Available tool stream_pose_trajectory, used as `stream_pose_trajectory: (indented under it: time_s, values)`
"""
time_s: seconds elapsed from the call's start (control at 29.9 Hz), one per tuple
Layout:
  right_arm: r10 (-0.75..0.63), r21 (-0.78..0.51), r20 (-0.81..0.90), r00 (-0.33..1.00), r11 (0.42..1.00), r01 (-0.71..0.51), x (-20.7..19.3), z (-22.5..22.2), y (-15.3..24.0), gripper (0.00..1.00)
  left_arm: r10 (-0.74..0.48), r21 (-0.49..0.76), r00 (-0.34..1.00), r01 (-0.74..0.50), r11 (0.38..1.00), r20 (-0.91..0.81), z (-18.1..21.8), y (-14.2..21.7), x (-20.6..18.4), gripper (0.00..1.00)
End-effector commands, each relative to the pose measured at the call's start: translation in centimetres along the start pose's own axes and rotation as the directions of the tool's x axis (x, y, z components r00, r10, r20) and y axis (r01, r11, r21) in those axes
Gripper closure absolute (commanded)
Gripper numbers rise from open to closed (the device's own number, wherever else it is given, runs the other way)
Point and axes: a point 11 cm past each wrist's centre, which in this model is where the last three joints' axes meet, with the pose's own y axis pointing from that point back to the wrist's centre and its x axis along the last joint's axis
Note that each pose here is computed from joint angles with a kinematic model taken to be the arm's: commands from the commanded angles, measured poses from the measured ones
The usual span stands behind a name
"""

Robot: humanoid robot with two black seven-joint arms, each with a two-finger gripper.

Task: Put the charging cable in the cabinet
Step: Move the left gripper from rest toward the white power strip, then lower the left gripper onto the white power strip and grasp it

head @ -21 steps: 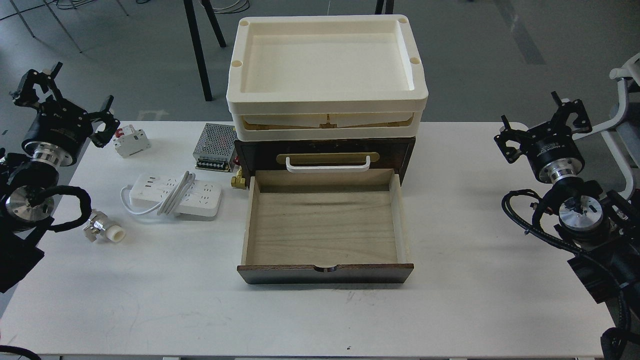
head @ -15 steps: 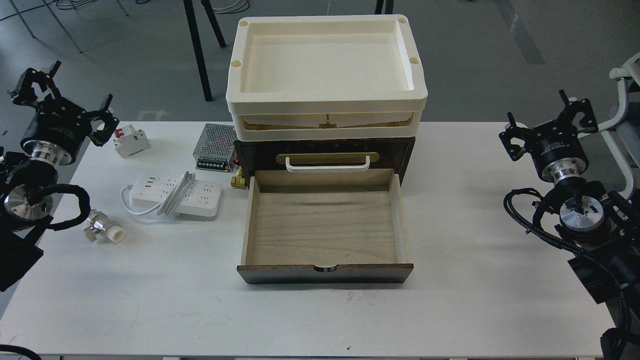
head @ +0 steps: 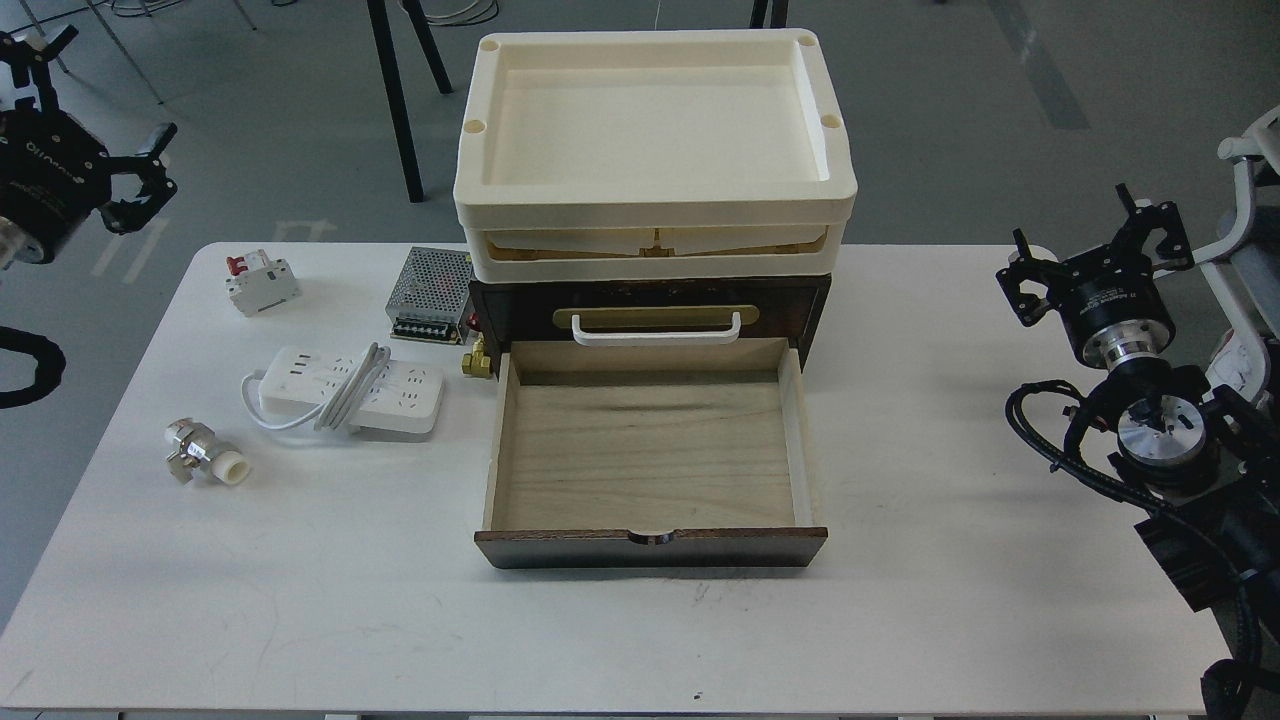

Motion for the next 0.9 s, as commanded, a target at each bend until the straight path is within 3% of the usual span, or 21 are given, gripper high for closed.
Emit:
stream_pose_trajectory:
  time_s: [0.0,0.2,0.44,0.54,0.67,0.87]
  values:
    - [-0.002,-0.004,-0.003,1.000,1.000,0.002,0.0,0.1,0.0,0.00,-0.214,0.167,0.908,0.163,0.972,0.359,1.5,0.9,-3.9,0.01]
    - [-0.004,-0.007,-0.004,1.000,1.000,0.004,-0.1,0.2,0.0,0.00,-0.410,0.416,0.503,0.107,0.903,0.761,-1.6,1.2,-5.2,0.05]
    - [-0.004,-0.009,-0.006,1.000,1.000,0.004,-0.1,0.2,0.0,0.00,-0.522,0.523,0.107,0.024,0.852,0.846,-7.2,0.5,-6.0,0.06]
    - [-0.004,-0.011,-0.006,1.000,1.000,0.004,-0.1,0.3,0.1,0.00,-0.504,0.504,0.041,0.024,0.864,0.863,-9.9,-0.3,-7.0,0.07]
    - [-0.006,-0.013,-0.008,1.000,1.000,0.006,-0.1,0.4,0.1,0.00,-0.583,0.581,-0.073,-0.041,0.813,0.810,-13.5,1.2,-5.4,0.14]
    - [-0.005,-0.014,-0.013,1.000,1.000,0.005,0.0,0.4,0.1,0.00,-0.631,0.634,-0.175,-0.046,0.772,0.756,-16.8,1.4,-6.0,0.15]
